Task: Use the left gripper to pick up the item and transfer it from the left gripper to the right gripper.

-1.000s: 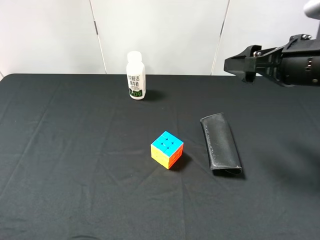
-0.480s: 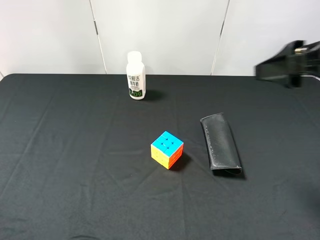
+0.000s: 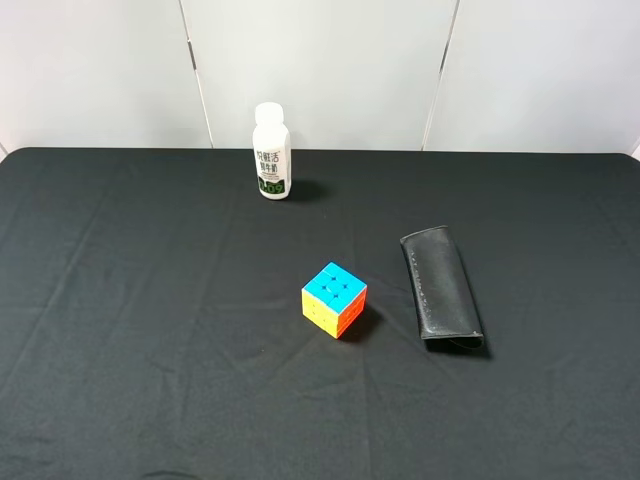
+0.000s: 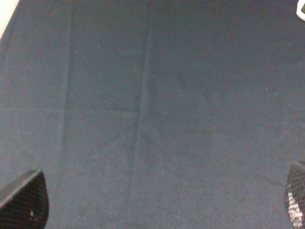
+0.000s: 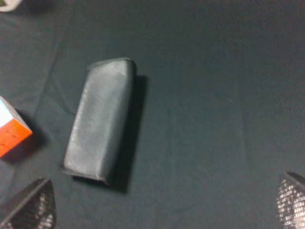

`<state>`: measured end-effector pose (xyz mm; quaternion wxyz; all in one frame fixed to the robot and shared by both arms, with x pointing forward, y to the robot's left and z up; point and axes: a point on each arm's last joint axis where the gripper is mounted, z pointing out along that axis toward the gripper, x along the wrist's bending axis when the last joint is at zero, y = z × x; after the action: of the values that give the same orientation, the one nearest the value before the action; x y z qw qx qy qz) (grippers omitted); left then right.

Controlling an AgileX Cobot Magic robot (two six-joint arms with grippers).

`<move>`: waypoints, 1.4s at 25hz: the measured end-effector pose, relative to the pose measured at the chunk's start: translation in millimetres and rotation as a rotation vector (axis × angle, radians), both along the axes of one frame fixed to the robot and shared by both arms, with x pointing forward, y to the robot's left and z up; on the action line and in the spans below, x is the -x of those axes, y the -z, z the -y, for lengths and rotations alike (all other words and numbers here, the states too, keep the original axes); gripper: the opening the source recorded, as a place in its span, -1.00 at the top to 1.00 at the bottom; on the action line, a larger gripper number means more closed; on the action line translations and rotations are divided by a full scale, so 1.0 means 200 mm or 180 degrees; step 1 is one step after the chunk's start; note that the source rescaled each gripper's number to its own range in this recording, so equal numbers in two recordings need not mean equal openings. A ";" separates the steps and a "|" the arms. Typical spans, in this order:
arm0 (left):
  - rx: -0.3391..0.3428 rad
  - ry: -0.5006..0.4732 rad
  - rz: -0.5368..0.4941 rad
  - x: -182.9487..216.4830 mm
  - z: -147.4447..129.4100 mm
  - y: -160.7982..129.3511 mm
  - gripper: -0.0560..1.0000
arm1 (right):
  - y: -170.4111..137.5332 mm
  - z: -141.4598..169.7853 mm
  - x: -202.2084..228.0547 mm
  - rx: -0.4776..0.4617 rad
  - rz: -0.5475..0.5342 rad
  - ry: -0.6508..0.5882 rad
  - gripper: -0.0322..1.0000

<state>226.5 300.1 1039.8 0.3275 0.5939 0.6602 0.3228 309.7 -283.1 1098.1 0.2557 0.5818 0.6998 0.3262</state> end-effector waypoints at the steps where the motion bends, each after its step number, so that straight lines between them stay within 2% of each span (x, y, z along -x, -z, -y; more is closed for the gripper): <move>1: 0.0000 0.0000 0.0000 0.00 0.00 0.00 -0.97 | 0.02 0.01 0.03 -0.0022 0.0021 0.0029 -1.00; 4: 0.0000 0.0000 0.0000 0.00 0.00 0.00 -0.97 | 0.09 0.03 0.11 -0.0096 0.0095 0.0083 -1.00; 17: 0.0000 0.0000 0.0000 0.00 0.00 0.00 -0.97 | 0.21 0.10 0.37 -0.0332 0.0860 0.0117 -1.00; 32: 0.0002 0.0001 0.0000 0.00 0.00 0.00 -0.97 | 0.21 0.10 0.37 -0.0337 0.0873 0.0121 -1.00; 35: 0.0002 0.0001 0.0000 0.00 0.00 0.00 -0.97 | 0.21 0.10 0.37 -0.0321 0.0879 0.0225 -1.00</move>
<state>226.5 300.0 1039.8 0.3277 0.5940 0.6601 0.3225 235.4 -302.6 1055.5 0.3313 0.5677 0.6198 0.4287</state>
